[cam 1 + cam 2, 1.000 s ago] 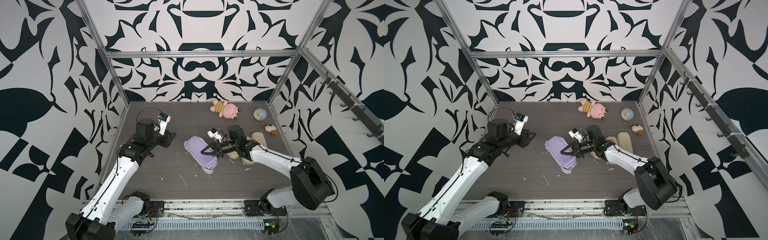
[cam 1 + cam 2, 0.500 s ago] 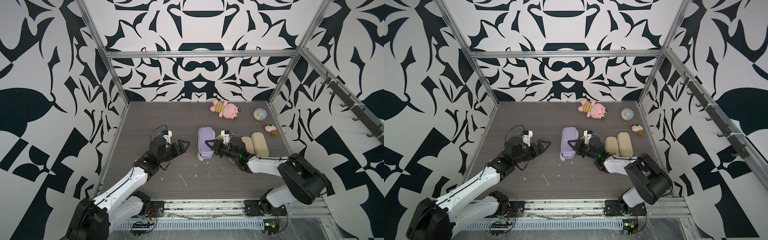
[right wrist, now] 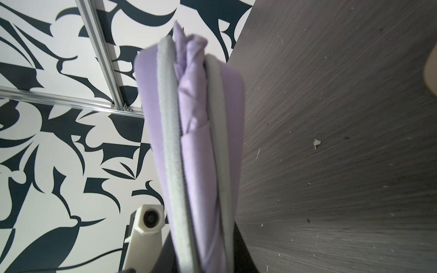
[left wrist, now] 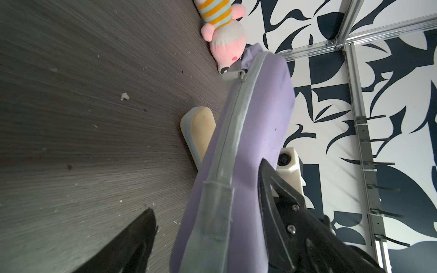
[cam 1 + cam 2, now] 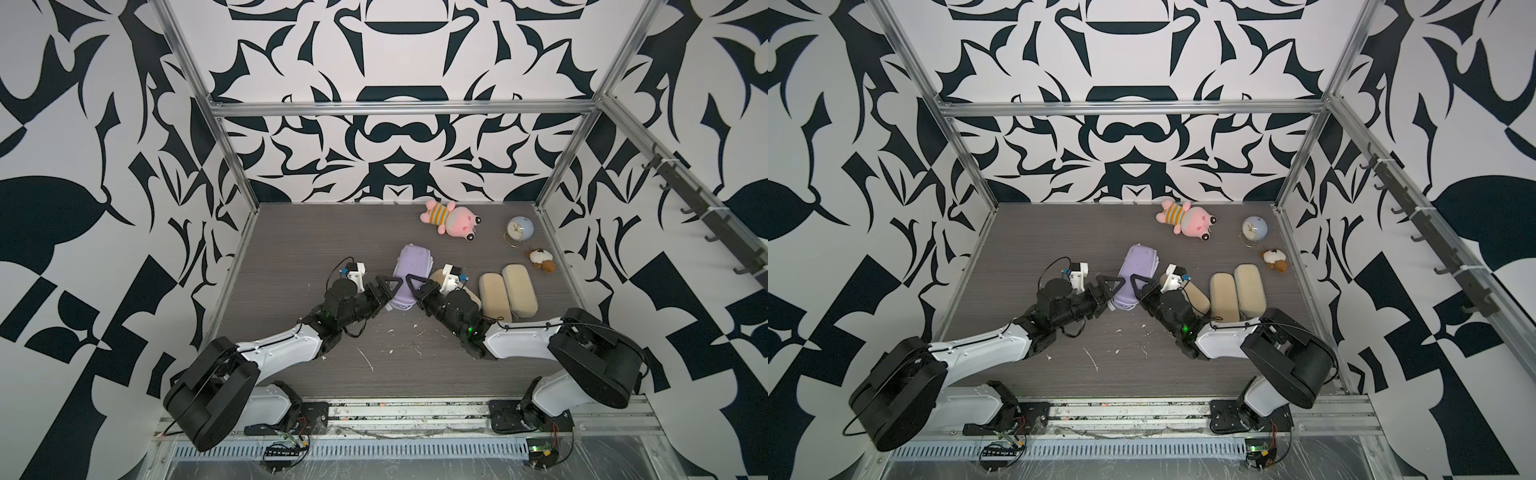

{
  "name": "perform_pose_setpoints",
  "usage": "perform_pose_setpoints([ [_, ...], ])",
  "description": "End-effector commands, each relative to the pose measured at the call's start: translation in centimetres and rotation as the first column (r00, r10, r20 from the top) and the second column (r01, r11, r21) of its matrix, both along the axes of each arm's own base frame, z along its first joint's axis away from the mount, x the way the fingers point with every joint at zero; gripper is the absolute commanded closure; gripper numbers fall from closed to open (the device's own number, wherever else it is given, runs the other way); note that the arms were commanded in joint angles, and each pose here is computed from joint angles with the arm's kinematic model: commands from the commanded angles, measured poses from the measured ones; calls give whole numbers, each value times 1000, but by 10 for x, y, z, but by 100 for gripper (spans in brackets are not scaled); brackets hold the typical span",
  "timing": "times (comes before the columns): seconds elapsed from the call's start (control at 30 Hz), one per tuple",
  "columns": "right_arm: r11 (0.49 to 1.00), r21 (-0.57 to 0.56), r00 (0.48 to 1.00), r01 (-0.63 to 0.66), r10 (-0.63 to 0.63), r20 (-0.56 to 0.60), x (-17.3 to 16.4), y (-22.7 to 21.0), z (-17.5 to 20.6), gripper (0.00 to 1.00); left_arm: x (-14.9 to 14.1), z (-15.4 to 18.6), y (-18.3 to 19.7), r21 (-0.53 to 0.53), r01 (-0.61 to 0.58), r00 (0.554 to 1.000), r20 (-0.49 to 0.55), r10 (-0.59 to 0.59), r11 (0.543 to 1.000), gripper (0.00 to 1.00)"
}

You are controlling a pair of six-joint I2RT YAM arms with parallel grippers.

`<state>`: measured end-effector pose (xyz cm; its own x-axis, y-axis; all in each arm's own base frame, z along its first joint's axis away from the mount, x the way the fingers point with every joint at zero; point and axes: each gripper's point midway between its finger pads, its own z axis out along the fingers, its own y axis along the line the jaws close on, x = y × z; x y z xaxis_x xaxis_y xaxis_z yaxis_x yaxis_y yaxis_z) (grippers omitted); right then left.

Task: Put umbrellas into zippered umbrella sleeves
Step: Adjust the umbrella sleeve.

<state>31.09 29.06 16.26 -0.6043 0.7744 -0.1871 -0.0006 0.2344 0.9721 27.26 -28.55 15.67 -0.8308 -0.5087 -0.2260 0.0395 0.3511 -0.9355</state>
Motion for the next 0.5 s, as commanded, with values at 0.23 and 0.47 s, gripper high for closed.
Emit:
perform_pose_setpoints([
  [0.23, 970, 234, 987, 62, -94, 129, 13, 15, 82, 88, 10, 27, -13, -169, -33, 993, 110, 52, 985, 48],
  [0.47, 972, -41, 971, -232, 234, 58, -6, 11, 36, 38, 27, 41, 36, -206, 8, 989, 144, 22, 979, 89],
])
